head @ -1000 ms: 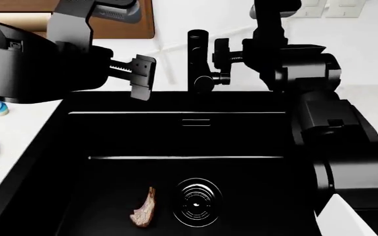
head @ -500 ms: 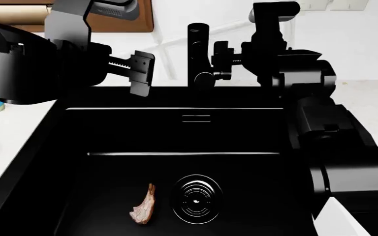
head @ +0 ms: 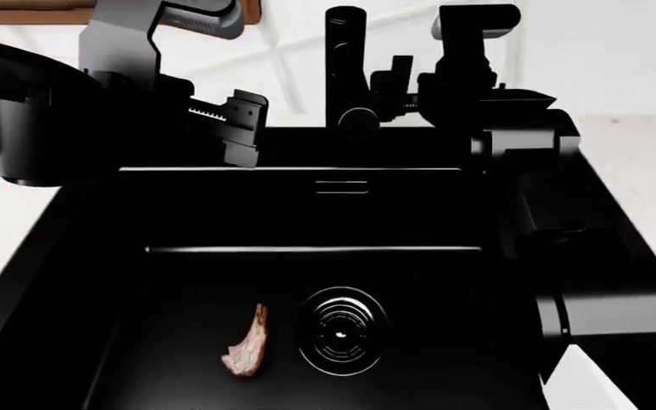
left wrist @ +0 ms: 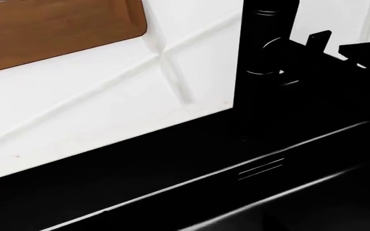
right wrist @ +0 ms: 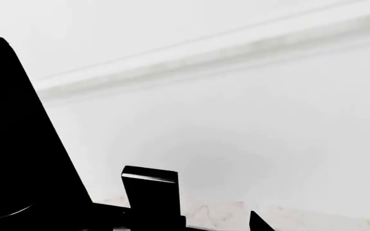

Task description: Pick the lamb chop from the counter and place it in the sink. Then turn on the sink faucet.

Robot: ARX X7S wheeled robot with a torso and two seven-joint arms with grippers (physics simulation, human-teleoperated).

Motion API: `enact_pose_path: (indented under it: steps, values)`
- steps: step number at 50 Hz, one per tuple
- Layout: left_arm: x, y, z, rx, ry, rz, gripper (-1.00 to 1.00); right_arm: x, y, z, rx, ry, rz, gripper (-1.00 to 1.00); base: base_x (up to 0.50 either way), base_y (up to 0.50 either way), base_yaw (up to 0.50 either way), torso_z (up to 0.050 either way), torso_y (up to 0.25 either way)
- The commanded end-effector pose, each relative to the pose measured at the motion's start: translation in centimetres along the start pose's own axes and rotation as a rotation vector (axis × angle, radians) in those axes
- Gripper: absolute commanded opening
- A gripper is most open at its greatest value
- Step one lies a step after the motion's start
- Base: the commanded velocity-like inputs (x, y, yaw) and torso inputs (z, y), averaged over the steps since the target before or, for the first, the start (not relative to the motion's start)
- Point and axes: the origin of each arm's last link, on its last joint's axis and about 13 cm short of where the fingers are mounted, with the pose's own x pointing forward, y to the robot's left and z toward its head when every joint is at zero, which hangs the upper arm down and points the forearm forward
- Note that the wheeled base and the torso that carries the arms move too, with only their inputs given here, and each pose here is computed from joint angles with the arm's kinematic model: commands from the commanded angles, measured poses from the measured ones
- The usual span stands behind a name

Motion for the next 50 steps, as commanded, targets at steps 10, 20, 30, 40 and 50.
enact_pose_path:
  steps: [10,20,30,40,50]
  values:
    - [0.0,0.0,-0.1,0.013,-0.006,0.013,1.0,0.1,0.1,0.7,0.017,-0.077,-0.008,1.0,0.0,0.0,0.0,0.0,-0.048]
    - [0.2,-0.1,-0.3,0.016,0.007,0.018,1.0,0.2,0.0,0.4,0.017,-0.073,0.002,1.0,0.0,0.0,0.0,0.0,-0.159]
    - [0.3,0.0,-0.2,0.014,-0.003,0.017,1.0,0.1,-0.2,0.0,0.028,-0.03,-0.077,1.0,0.0,0.0,0.0,0.0,0.0]
    - [0.3,0.1,-0.1,0.011,-0.006,0.024,1.0,-0.2,-1.6,-1.0,0.232,0.023,-0.365,1.0,0.0,0.0,0.0,0.0,0.0]
    - [0.2,0.2,-0.2,0.005,-0.004,0.028,1.0,-0.3,-2.3,-1.7,0.333,0.089,-0.499,1.0,0.0,0.0,-0.01,0.0,-0.002]
